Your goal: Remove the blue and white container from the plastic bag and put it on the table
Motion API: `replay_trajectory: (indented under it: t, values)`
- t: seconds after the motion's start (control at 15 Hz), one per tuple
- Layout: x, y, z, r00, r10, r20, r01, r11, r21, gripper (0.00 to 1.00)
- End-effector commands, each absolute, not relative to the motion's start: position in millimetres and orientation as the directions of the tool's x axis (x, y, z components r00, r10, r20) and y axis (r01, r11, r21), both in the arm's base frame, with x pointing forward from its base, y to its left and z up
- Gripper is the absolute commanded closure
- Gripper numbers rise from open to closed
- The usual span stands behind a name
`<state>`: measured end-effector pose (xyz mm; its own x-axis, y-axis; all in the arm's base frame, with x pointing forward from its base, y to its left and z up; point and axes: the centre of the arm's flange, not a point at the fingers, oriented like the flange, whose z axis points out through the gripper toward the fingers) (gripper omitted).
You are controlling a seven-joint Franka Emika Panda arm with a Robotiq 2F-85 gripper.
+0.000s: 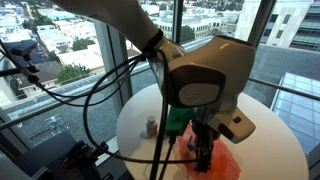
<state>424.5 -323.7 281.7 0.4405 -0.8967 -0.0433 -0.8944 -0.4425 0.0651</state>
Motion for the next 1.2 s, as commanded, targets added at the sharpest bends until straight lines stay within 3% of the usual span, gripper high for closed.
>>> replay_trajectory:
  t: [0.0, 1.13]
  values:
    - [424, -323, 280, 0.441, -0.897, -0.045, -0.894, -0.443, 0.067, 0.0]
    - [457, -341, 256, 0.433, -0.899, -0.067, -0.891, -0.439, 0.121, 0.0]
